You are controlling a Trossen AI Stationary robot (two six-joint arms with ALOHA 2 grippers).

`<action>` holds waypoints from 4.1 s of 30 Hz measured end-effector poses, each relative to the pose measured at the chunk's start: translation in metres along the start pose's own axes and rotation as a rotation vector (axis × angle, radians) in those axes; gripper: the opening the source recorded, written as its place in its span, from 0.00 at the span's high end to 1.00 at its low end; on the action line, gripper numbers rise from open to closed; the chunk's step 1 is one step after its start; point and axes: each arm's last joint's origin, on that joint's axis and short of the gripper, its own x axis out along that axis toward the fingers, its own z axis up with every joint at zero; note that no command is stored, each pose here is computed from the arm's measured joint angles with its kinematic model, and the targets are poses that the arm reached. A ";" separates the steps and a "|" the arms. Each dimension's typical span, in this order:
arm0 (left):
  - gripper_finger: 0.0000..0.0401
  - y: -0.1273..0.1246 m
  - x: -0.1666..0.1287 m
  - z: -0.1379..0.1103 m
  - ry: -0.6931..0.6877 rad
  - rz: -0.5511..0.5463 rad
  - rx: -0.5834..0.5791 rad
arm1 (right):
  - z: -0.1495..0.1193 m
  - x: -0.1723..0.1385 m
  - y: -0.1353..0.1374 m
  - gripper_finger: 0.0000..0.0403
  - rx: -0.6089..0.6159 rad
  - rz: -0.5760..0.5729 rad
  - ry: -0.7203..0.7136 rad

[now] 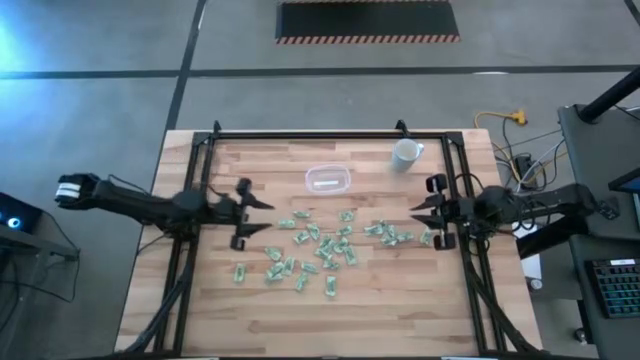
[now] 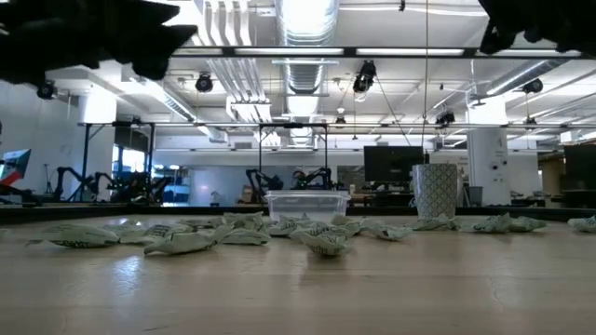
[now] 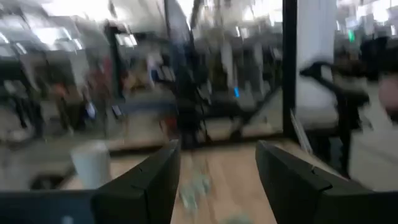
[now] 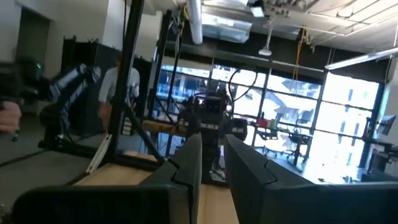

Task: Pick and place Stevia / Truvia into bins
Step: Put the stevia packet into the transparent container

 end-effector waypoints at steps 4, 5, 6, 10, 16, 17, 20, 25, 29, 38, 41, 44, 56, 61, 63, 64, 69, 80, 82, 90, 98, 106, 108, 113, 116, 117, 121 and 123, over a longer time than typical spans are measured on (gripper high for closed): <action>0.52 -0.001 0.018 0.000 0.085 -0.036 0.005 | 0.014 0.018 -0.003 0.85 -0.011 0.020 0.108; 0.52 -0.001 0.021 -0.002 0.138 -0.037 0.012 | 0.017 0.023 -0.003 0.85 -0.013 0.029 0.158; 0.52 0.000 0.025 -0.005 0.209 -0.020 0.017 | 0.018 0.027 -0.003 0.85 -0.015 0.038 0.218; 0.52 0.007 0.038 -0.012 0.488 0.185 0.068 | 0.018 0.040 -0.004 0.85 -0.003 0.051 0.422; 0.52 0.011 0.063 -0.017 0.673 0.293 0.148 | 0.009 0.056 -0.005 0.85 -0.011 -0.008 0.538; 0.52 0.013 0.067 -0.019 0.708 0.313 0.159 | 0.009 0.058 -0.005 0.85 -0.013 -0.017 0.547; 0.52 0.021 0.079 -0.028 0.838 0.346 0.178 | 0.004 0.060 -0.005 0.85 -0.018 -0.036 0.571; 0.52 0.035 0.097 -0.046 0.966 0.371 0.175 | 0.000 0.062 -0.004 0.85 0.029 -0.046 0.597; 0.52 0.044 0.108 -0.057 1.005 0.342 0.147 | -0.004 0.060 -0.003 0.85 0.066 -0.052 0.626; 0.52 0.059 0.108 -0.078 1.094 0.300 0.078 | -0.010 0.057 -0.002 0.85 0.077 -0.050 0.666; 0.52 0.061 0.108 -0.083 1.102 0.279 0.057 | -0.012 0.056 -0.002 0.85 0.077 -0.049 0.670; 0.52 0.063 0.107 -0.087 1.113 0.257 0.034 | -0.014 0.055 -0.001 0.85 0.077 -0.049 0.677; 0.52 0.064 0.106 -0.091 1.126 0.207 -0.009 | -0.027 0.048 0.001 0.85 0.129 -0.064 0.715; 0.52 0.063 0.105 -0.099 1.156 0.203 -0.020 | -0.028 0.047 0.001 0.85 0.142 -0.069 0.718; 0.52 0.063 0.106 -0.102 1.159 0.195 -0.030 | -0.028 0.047 0.001 0.85 0.142 -0.069 0.718; 0.52 0.063 0.106 -0.103 1.161 0.194 -0.031 | -0.028 0.047 0.001 0.85 0.142 -0.069 0.718; 0.54 0.063 0.107 -0.105 1.165 0.187 -0.036 | -0.028 0.047 0.001 0.85 0.146 -0.071 0.715; 0.89 0.063 0.106 -0.102 1.160 0.183 -0.034 | -0.028 0.047 0.001 0.85 0.148 -0.072 0.717; 0.96 0.063 0.106 -0.102 1.158 0.180 -0.029 | -0.029 0.047 0.001 0.85 0.148 -0.071 0.723; 0.99 0.064 0.112 -0.082 1.087 0.185 -0.020 | -0.038 0.041 0.003 0.85 0.152 -0.072 0.752; 1.00 0.073 0.125 -0.048 0.906 0.248 0.124 | -0.050 0.034 0.005 0.85 0.157 -0.084 0.772; 1.00 0.103 0.146 -0.048 0.806 0.334 0.205 | -0.047 0.037 0.004 0.85 0.159 -0.106 0.733; 1.00 0.113 0.152 -0.051 0.810 0.359 0.200 | -0.047 0.037 0.004 0.85 0.166 -0.109 0.729; 0.99 0.130 0.163 -0.058 0.872 0.382 0.185 | -0.046 0.038 0.004 0.85 0.184 -0.114 0.714; 0.93 0.136 0.167 -0.064 0.926 0.378 0.181 | -0.046 0.038 0.004 0.85 0.189 -0.116 0.713; 0.90 0.137 0.168 -0.064 0.938 0.374 0.184 | -0.046 0.038 0.004 0.85 0.190 -0.116 0.711; 0.74 0.137 0.171 -0.063 0.947 0.365 0.199 | -0.046 0.038 0.004 0.85 0.210 -0.124 0.714; 0.66 0.136 0.170 -0.059 0.939 0.368 0.192 | -0.047 0.037 0.004 0.85 0.223 -0.128 0.727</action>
